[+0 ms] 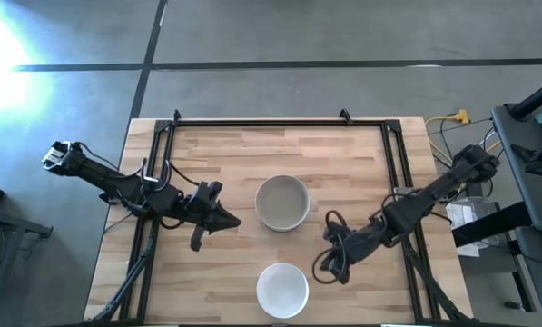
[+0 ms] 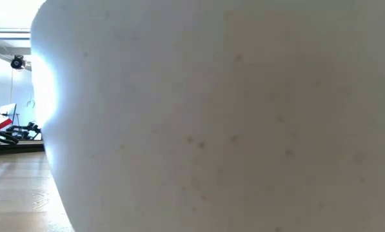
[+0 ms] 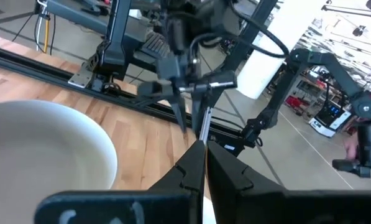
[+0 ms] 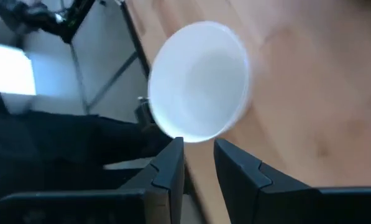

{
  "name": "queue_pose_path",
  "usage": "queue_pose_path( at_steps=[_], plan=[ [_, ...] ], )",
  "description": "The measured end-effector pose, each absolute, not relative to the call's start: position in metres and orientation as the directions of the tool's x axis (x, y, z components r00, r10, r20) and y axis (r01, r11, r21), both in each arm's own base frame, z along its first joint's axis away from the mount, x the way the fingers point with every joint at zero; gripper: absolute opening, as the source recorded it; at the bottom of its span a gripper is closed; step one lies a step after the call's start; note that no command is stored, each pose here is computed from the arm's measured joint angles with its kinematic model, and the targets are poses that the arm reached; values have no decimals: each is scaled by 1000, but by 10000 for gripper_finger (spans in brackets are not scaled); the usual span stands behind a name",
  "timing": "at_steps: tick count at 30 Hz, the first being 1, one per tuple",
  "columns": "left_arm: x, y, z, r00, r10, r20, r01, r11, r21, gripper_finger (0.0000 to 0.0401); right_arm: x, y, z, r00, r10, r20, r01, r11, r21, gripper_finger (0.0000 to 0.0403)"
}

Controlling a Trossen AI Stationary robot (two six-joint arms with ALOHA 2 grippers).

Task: Nest bowls inside each other
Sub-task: Stack the white bowl on top of the light brown bowl

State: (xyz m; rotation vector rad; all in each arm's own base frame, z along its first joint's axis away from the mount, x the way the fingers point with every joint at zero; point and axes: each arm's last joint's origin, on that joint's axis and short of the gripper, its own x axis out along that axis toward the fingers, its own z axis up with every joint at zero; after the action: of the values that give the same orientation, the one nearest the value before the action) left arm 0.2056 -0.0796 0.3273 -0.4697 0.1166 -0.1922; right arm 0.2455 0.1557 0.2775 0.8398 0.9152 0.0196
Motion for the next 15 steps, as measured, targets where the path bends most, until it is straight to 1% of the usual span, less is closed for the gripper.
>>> queue_pose_path(
  at_steps=[4,6,9,15],
  plan=[
    [206,-80,327,975,-211,-73,155,875,-459,0,249,161,260,618,370,-694,423,587,690,84],
    [206,-80,326,974,-211,-78,153,876,-458,0,251,162,256,623,381,-683,436,556,707,84],
    [206,-80,325,974,-213,-81,154,876,-457,0,252,163,253,633,385,-672,443,531,722,84],
    [206,-80,325,973,-214,-80,155,876,-457,0,253,155,245,624,354,-697,491,516,702,84]
  ],
)
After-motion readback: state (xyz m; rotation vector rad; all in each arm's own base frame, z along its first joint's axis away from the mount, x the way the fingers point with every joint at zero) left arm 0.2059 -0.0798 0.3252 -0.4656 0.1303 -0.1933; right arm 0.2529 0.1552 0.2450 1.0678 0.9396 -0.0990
